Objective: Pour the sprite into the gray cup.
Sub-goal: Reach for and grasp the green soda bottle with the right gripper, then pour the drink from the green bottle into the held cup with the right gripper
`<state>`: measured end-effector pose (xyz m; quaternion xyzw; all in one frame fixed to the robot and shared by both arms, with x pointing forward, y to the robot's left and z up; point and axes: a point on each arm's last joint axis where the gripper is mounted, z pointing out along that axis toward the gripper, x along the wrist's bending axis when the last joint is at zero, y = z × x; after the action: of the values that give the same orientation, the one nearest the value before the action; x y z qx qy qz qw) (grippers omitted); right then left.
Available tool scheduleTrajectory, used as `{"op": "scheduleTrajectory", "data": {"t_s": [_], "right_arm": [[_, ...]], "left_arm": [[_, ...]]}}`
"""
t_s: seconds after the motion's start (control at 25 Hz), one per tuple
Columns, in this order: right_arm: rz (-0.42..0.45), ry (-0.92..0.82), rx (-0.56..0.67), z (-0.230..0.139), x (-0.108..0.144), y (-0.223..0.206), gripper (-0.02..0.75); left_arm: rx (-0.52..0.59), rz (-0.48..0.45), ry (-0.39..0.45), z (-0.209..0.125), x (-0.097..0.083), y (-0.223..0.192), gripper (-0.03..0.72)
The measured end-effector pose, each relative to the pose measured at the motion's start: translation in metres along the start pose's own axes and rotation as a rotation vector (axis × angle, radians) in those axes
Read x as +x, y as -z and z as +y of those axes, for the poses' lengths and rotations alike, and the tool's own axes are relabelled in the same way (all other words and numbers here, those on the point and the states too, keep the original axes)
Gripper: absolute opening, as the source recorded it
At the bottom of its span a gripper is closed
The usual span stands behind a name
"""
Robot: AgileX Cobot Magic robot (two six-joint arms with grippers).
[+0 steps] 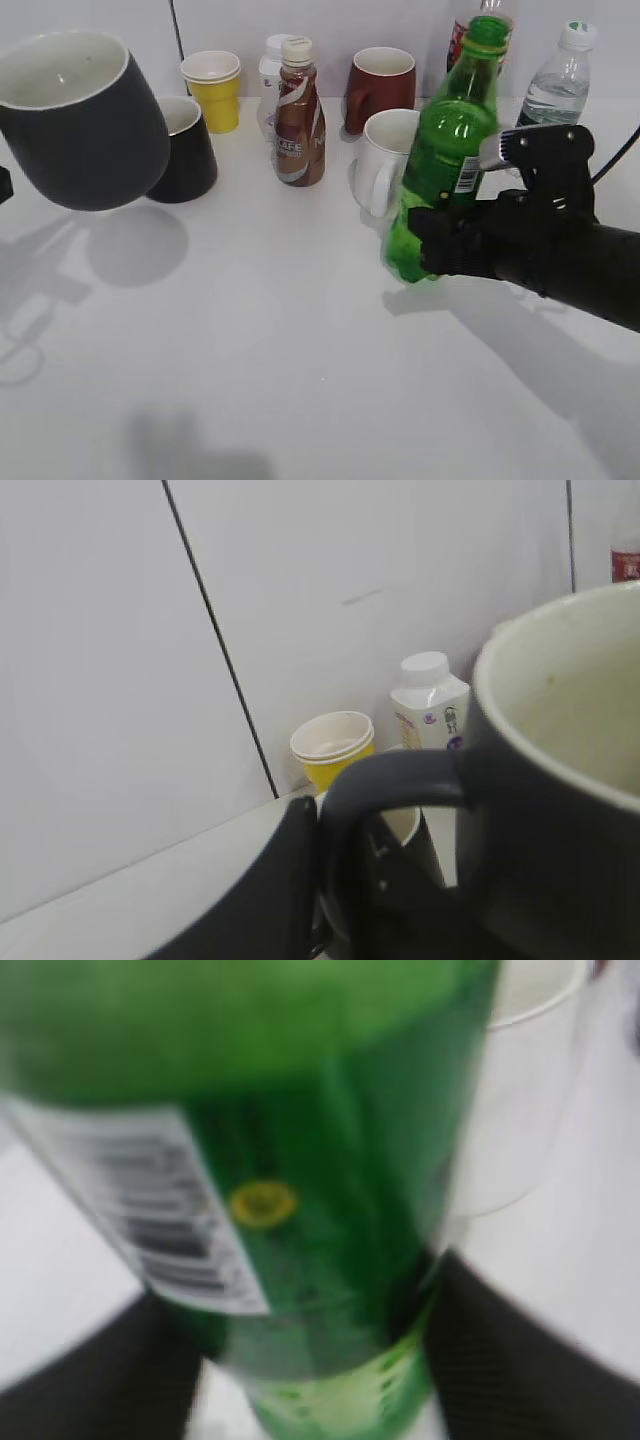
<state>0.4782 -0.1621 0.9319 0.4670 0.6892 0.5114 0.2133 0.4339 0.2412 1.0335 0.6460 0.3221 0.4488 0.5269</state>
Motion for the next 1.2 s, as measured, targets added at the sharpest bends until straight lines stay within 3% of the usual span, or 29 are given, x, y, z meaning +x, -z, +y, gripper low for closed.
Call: {"op": "scheduleTrajectory", "data": {"t_s": [0.16,0.4,0.56,0.88,1.2], "right_arm": [[-0.002,-0.002,-0.02,0.002,0.0,0.001,0.33],[0.041,0.097,0.035,0.007,0.006,0.014,0.33],[0.042,0.245,0.063,0.017,0.01,0.031,0.33],[-0.041,0.535,0.115,0.061,0.01,0.054,0.33],[-0.069,0.866,0.127,0.1,0.012,0.054,0.33]], "left_arm": [[0.017,-0.041,-0.062,-0.002,-0.004,0.0,0.05],[0.037,-0.074,-0.089,-0.003,-0.009,0.0,0.05],[0.06,-0.155,-0.098,-0.003,-0.026,-0.001,0.05],[0.119,-0.338,-0.083,0.019,-0.068,-0.004,0.05],[0.207,-0.399,-0.074,0.033,-0.088,-0.019,0.05]]}}
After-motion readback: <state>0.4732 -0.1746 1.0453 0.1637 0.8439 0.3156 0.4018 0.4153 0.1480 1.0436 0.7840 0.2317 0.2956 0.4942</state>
